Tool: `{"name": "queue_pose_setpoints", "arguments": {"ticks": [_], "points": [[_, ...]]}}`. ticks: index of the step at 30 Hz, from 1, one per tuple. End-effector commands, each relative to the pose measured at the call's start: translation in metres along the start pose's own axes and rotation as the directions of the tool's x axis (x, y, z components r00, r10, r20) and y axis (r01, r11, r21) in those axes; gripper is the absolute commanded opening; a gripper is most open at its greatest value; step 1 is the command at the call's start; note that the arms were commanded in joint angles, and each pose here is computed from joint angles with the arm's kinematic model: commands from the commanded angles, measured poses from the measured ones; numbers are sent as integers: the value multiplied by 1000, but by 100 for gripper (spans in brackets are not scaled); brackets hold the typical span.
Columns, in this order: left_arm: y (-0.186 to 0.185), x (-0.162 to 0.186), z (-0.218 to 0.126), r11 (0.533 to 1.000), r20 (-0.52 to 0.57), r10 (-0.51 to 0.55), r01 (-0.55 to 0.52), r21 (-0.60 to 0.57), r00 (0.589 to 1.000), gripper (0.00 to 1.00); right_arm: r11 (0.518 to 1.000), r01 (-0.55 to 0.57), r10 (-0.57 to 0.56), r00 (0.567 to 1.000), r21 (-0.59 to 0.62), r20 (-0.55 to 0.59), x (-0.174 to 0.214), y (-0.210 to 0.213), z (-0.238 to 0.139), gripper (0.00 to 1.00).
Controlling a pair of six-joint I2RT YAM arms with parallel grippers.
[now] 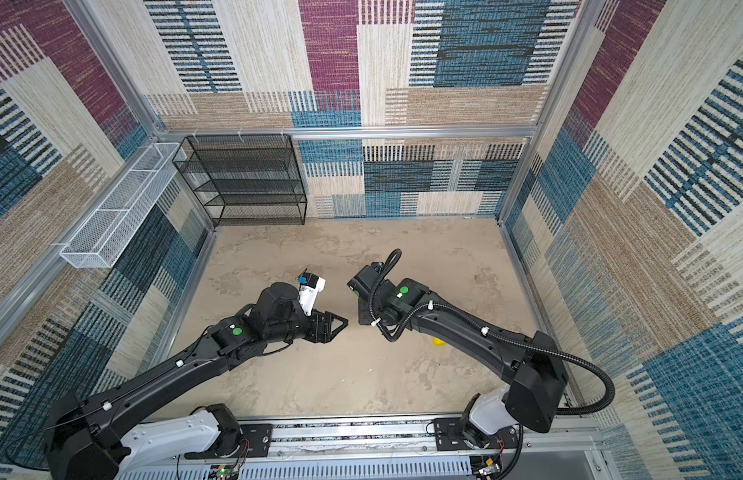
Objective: Build the wood block tower
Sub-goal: 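Move the held cube over the stack's near side while the left arm reaches forward, then lower the small wooden cube against the stack's near side with the right gripper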
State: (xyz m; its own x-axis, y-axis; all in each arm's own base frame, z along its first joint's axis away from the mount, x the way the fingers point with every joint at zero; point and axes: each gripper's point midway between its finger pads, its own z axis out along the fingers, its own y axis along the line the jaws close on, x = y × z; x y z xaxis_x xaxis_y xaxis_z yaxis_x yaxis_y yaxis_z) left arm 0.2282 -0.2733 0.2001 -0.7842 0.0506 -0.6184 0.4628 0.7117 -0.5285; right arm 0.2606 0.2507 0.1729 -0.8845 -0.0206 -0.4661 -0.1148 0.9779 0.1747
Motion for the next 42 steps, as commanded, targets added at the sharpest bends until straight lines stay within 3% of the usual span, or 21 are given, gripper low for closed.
{"name": "queue_pose_setpoints", "arguments": {"ticks": [1, 22, 42], "points": [[-7, -13, 3, 1000, 39, -18, 18, 18, 999, 76, 999, 35, -35, 999, 29, 1, -6, -2, 5, 0], [10, -10, 0, 997, 48, -2, 5, -77, 999, 78, 995, 54, -50, 997, 83, -57, -12, -10, 34, 2], [6, -9, -4, 998, 38, 16, -14, -59, 999, 82, 995, 58, -53, 997, 81, -57, -21, -12, 39, 3]]}}
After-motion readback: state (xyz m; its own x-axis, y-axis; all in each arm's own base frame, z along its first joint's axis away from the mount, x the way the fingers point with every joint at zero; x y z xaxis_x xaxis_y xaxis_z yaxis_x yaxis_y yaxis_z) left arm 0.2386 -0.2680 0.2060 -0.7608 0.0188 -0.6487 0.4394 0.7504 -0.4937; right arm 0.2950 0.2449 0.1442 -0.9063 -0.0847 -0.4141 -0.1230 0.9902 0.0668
